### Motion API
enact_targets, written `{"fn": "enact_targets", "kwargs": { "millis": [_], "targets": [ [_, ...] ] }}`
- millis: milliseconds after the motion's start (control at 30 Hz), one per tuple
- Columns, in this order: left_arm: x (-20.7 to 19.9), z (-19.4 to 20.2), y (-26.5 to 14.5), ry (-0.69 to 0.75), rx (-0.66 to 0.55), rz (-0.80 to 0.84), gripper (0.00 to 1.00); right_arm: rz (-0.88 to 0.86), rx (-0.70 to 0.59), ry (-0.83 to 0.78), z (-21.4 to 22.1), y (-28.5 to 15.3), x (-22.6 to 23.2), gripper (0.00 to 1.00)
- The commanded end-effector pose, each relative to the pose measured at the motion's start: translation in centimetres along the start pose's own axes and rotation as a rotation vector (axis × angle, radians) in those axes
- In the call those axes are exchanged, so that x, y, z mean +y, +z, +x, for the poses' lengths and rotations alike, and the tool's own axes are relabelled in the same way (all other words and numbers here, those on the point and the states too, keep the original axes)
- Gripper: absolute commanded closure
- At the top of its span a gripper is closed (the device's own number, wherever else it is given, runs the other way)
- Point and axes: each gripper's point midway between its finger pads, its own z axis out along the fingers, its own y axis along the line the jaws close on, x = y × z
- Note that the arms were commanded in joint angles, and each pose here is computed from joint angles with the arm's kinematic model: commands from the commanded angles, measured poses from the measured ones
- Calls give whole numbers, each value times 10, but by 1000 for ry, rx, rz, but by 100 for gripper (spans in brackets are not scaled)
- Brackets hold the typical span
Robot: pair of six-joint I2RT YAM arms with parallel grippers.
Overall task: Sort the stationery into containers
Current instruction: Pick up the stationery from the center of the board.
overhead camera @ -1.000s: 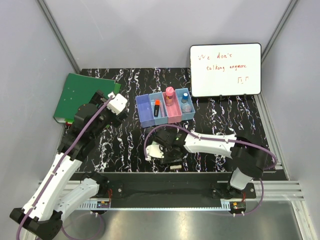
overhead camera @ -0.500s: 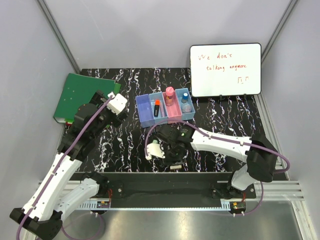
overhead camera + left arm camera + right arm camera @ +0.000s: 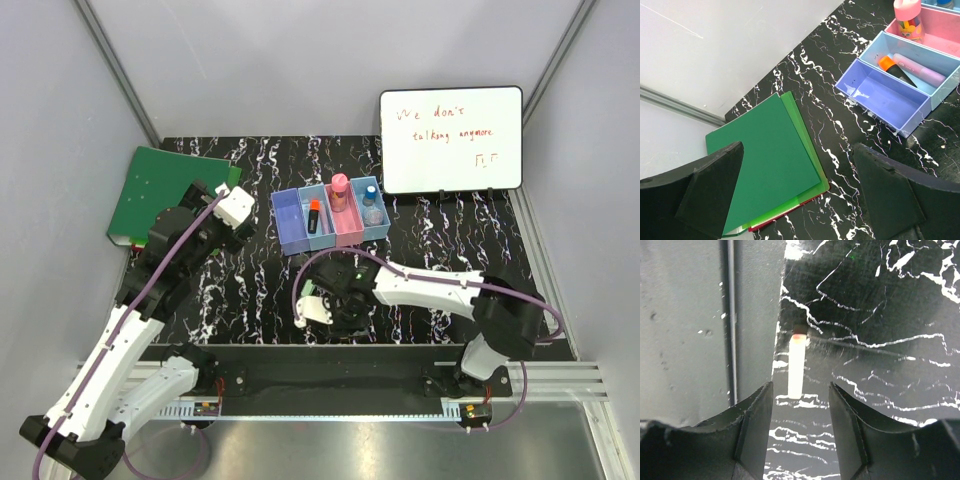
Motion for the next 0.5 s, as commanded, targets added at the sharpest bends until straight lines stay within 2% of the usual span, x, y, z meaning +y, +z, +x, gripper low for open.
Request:
{"fn": "enact_targets", "kwargs": {
  "millis": [0, 267, 367, 400, 467],
  "targets": [
    [10, -23, 1, -26, -80, -29, 1, 23, 2, -4, -5, 12, -9, 45],
    [13, -26, 2, -17, -89, -41, 1, 23, 29, 14, -7, 28, -17, 47],
    [15, -28, 1, -18, -94, -50, 1, 23, 35, 19, -8, 31, -20, 52],
    [16, -29, 1, -20, -96, -53, 1, 24, 36, 19, -9, 31, -20, 58],
    [15, -27, 2, -18, -93, -51, 1, 23, 42, 26, -7, 33, -21, 64]
  ]
}}
